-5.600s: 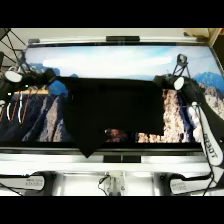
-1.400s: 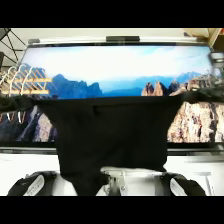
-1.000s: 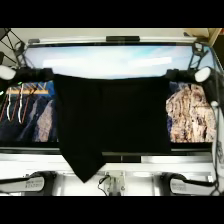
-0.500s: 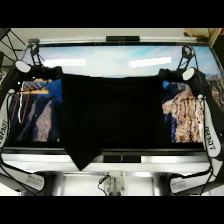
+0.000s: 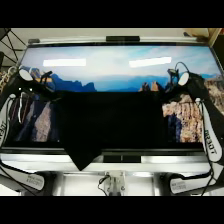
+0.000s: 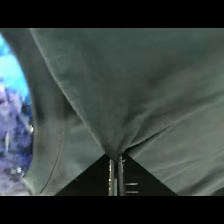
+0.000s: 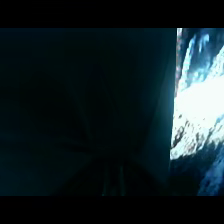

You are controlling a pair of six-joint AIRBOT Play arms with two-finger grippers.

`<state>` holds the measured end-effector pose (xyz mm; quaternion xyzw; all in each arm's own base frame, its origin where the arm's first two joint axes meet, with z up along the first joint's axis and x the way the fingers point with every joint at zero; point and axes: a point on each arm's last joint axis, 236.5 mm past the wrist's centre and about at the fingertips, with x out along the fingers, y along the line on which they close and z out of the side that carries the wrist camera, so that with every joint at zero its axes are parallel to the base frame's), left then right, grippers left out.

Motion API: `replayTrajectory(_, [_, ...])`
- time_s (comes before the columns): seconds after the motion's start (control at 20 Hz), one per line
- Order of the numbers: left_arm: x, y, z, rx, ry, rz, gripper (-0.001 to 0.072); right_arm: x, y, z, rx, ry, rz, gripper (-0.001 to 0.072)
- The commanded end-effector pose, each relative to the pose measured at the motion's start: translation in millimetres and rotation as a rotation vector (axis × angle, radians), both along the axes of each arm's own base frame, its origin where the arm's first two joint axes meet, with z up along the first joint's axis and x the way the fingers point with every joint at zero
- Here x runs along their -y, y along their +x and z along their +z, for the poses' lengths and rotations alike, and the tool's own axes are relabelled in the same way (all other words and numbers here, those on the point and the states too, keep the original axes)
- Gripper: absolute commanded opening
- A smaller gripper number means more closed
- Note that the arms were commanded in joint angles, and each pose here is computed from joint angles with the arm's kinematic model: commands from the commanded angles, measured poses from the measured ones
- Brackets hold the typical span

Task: Fold the shirts.

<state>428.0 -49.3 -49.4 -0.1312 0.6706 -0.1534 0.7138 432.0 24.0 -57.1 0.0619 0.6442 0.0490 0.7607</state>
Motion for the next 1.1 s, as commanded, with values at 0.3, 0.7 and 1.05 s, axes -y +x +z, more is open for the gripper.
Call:
replayTrajectory(0.3, [-8.5, -4.7, -14.4, -0.032, 0.021, 0.005, 0.0033, 31.2, -17.6, -15.3, -0.064, -0.134, -0.019, 0.007])
replayTrajectory(0.7, [-42.0, -48.4, 36.8, -0.183, 0.01, 0.035, 0.0461, 41.5, -57.2, 54.7, -0.12, -0.148, 0.054, 0.046])
replayTrajectory(1.05, [2.8, -217.5, -22.7, -0.281, -0.132, 0.178, 0.0313, 101.0, -142.4, 86.1, -0.186, -0.052, -0.147, 0.046])
